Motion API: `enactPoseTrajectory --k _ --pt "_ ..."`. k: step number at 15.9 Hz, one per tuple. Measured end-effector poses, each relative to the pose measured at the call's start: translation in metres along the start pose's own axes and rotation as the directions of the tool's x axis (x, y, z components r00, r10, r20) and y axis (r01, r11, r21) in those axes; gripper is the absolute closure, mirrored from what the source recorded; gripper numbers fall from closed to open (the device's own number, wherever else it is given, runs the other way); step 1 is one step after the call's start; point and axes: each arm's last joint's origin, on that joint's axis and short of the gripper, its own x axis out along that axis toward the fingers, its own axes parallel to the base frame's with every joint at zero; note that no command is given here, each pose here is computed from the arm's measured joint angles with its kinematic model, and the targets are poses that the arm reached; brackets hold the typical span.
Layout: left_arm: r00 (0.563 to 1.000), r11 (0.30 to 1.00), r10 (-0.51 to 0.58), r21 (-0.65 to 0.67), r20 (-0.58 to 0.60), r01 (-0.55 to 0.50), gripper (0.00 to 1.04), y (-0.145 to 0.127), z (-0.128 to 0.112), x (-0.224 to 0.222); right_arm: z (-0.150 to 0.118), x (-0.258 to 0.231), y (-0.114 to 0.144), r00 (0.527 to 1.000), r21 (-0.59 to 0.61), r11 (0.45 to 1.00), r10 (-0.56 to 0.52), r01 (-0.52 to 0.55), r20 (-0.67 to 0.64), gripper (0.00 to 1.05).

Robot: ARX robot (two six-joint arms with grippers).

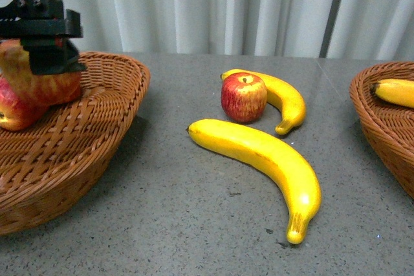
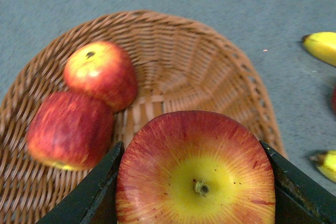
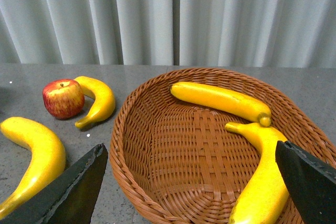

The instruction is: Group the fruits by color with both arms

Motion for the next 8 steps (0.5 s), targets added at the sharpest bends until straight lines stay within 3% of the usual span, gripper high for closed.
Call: enactPoseTrajectory --k 8 --pt "0.995 0.994 0.044 -0.094 -0.087 -0.052 0.39 0.013 -0.015 0.006 0.000 0.000 0.000 1.000 0.000 1.000 0.000 0.000 0.001 0.07"
